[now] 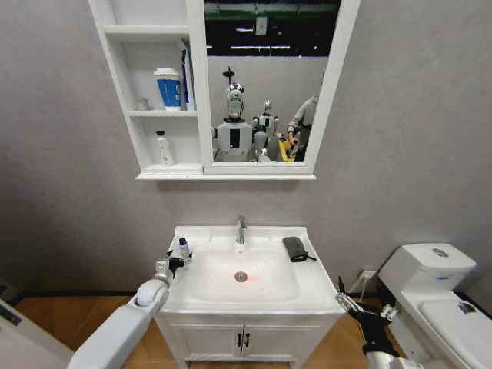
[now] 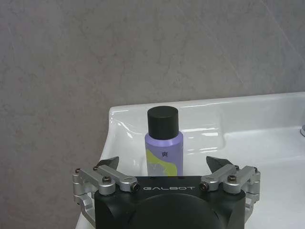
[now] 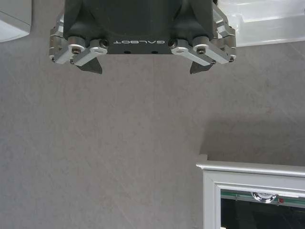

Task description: Move facial cleanser and shampoo from washbasin to cabinet, then wipe washbasin with towel.

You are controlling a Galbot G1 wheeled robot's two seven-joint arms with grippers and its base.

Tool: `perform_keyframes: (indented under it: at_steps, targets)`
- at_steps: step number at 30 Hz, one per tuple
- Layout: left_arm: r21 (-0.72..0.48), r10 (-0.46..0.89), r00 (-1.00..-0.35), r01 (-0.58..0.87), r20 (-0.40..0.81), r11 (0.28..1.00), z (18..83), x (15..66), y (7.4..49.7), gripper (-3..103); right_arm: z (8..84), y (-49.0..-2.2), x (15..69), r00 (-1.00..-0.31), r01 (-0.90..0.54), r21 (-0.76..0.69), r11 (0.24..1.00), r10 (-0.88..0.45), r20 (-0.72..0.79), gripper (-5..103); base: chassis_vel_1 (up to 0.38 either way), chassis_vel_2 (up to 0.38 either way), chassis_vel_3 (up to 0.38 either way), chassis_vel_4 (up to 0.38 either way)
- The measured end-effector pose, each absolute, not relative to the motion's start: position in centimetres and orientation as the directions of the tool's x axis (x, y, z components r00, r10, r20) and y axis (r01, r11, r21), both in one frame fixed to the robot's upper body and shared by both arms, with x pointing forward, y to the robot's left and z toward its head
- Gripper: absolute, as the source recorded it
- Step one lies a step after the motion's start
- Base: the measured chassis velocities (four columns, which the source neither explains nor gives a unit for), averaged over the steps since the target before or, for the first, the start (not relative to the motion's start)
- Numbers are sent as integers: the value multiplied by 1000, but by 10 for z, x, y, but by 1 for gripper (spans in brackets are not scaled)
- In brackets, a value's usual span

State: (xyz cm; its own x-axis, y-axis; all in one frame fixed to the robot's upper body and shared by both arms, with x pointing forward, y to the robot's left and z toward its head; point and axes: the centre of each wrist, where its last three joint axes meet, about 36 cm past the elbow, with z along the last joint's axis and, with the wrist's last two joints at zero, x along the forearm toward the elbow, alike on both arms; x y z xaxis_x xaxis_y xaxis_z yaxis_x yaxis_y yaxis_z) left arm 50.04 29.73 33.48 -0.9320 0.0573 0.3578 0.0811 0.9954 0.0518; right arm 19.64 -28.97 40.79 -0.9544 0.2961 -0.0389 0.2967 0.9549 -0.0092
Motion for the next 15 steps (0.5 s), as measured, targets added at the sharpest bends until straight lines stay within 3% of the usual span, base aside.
perform_keyframes:
  at_steps: [5, 8, 10, 13, 15]
  targets:
    - [57, 55, -930, 81, 365, 995, 333, 513, 292, 100, 407, -290, 196, -954, 298, -11, 954, 297, -37, 100, 0, 0, 0, 0]
    - [58, 64, -924, 93, 376, 994, 330, 517, 289, 85, 408, -293, 196, -951, 306, -14, 952, 306, -39, 100, 0, 0, 0, 0]
    - [58, 65, -924, 94, 377, 994, 329, 518, 289, 85, 408, -294, 196, -951, 308, -14, 951, 308, -39, 100, 0, 0, 0, 0]
    - [52, 76, -922, 103, 381, 993, 329, 518, 288, 68, 405, -296, 197, -949, 313, -14, 949, 313, -34, 100, 0, 0, 0, 0]
    - [49, 80, -920, 106, 383, 993, 328, 517, 288, 63, 403, -295, 197, -949, 315, -14, 949, 314, -31, 100, 0, 0, 0, 0]
